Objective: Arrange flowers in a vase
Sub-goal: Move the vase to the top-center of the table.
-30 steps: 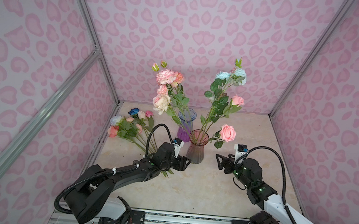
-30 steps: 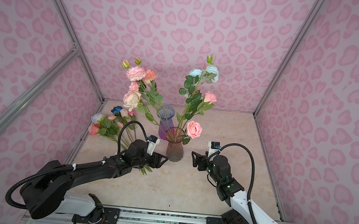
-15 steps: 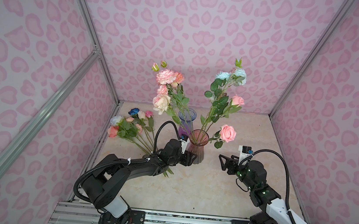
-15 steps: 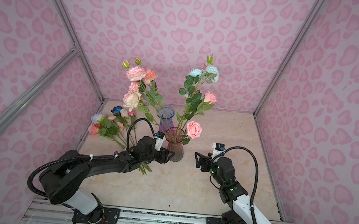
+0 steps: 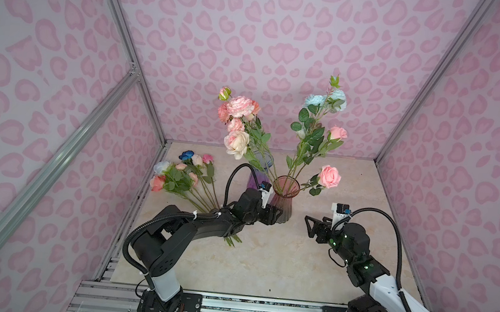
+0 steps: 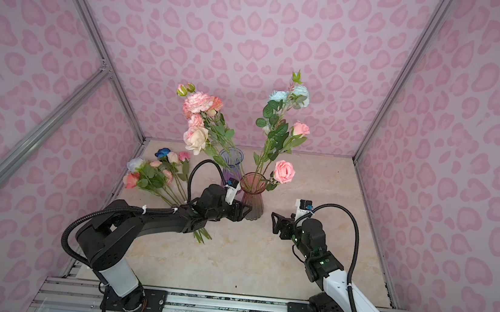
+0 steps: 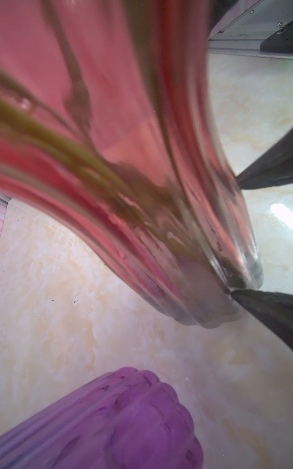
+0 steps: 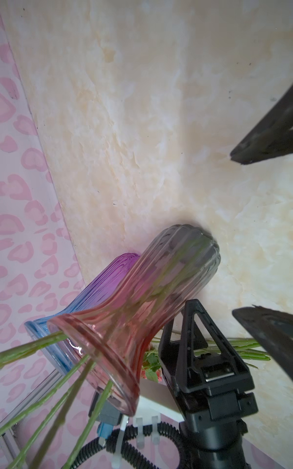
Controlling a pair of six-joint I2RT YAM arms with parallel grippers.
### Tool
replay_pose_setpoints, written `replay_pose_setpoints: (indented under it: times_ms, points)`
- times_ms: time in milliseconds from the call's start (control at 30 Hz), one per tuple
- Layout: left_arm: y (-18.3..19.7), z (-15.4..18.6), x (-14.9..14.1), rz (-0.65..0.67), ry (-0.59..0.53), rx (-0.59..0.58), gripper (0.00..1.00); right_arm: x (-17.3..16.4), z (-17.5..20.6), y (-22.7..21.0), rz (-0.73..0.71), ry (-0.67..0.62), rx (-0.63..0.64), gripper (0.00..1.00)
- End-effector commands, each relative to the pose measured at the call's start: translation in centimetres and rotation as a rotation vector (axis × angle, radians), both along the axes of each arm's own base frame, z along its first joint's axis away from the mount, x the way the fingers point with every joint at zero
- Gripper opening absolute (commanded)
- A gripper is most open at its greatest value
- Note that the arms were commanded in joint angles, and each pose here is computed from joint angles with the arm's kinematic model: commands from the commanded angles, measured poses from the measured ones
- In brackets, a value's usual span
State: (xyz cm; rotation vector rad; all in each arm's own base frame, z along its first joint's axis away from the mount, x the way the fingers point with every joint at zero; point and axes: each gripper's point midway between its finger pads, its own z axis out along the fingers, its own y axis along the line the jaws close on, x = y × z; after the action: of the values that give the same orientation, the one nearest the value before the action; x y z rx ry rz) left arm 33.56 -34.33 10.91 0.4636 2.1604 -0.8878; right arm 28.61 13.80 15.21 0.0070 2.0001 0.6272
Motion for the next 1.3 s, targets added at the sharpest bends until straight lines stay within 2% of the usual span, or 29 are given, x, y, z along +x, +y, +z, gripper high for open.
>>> replay_pose_setpoints:
  times_ms: [0, 267, 500, 933, 1067, 1267]
  points:
    - [-1.2, 1.5, 1.6, 0.016, -0.051, -0.048, 0.63, 0.5, 0.6, 0.0, -0.010, -0.027, 0.004, 0.89]
    - [-2.7, 1.2, 3.3, 0.047, -0.052, -0.046, 0.62, 0.4, 0.5, -0.4, -0.024, -0.031, -0.009, 0.89]
    - [-4.9, 0.9, 3.5, 0.013, -0.055, -0.051, 0.62, 0.4, 0.7, -0.7, -0.031, -0.040, -0.017, 0.89]
    - [-7.8, 1.5, 5.9, -0.022, -0.087, -0.036, 0.62, 0.4, 1.6, -1.8, -0.060, -0.061, -0.011, 0.89]
    - [-7.4, 1.7, 5.9, -0.017, -0.099, -0.018, 0.63, 0.3, 1.6, -1.8, -0.060, -0.057, -0.014, 0.89]
    - [-5.0, 2.7, 4.2, -0.002, -0.115, 0.017, 0.68, 0.3, 1.6, -1.7, -0.053, -0.055, -0.012, 0.89]
